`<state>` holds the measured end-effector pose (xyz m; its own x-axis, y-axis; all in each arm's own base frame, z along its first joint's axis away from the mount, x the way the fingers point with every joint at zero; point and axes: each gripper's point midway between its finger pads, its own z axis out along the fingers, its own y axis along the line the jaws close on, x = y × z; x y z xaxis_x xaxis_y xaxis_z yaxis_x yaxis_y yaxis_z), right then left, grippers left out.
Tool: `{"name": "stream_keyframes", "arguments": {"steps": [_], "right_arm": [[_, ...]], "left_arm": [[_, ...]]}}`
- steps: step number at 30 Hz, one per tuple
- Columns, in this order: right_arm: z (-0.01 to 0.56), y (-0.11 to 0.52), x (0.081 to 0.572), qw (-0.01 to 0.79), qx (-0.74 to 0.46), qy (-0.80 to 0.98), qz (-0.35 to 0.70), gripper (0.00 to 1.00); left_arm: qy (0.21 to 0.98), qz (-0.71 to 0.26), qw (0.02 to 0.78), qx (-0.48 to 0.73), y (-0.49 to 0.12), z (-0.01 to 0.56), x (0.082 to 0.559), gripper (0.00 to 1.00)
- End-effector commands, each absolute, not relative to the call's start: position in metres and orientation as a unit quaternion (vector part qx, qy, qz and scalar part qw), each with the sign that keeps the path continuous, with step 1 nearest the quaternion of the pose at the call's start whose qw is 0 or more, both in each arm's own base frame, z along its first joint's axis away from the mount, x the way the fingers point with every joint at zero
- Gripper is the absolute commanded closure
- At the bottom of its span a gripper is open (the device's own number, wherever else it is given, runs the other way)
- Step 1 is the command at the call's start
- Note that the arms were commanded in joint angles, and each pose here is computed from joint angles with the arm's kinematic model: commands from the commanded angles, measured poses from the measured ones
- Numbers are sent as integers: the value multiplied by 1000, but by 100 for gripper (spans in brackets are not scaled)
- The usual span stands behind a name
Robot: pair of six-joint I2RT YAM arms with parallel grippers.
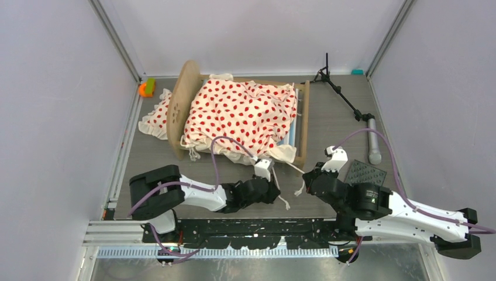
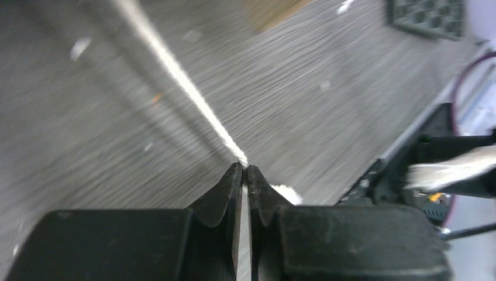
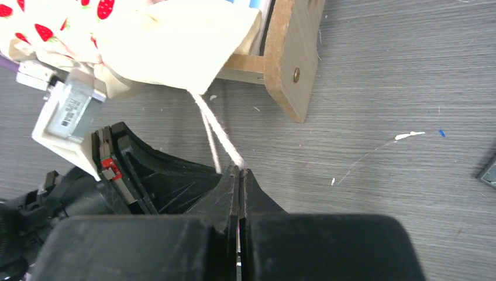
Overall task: Set up the pet bed
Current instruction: Tie the ropes to the bed frame.
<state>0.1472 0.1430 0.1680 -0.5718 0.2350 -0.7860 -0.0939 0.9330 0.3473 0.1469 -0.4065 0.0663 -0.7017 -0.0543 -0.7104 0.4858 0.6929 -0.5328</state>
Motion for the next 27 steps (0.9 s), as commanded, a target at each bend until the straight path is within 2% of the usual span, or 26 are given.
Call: {"name": "stream_keyframes", "arguments": {"steps": [1, 9, 11, 18, 24, 27], "right_arm": [[158, 149, 150, 457, 47, 872, 167, 100], [142, 187, 157, 441, 48, 879, 172, 100], [138, 197, 157, 433, 50, 882, 179, 100], [123, 230, 162, 414, 90, 883, 201, 100], [98, 263, 178, 409, 187, 856, 254, 100], [83, 262, 187, 421, 225, 845, 242, 100]], "left_arm": [[858, -348, 374, 57, -381, 35, 155, 84], [851, -342, 396, 45, -351, 48, 153, 42], [849, -333, 409, 41, -335, 61, 153, 37], [842, -294, 452, 27, -273, 98, 155, 36], [842, -245, 480, 24, -226, 107, 157, 35], [841, -240, 484, 21, -215, 109, 156, 35]]}}
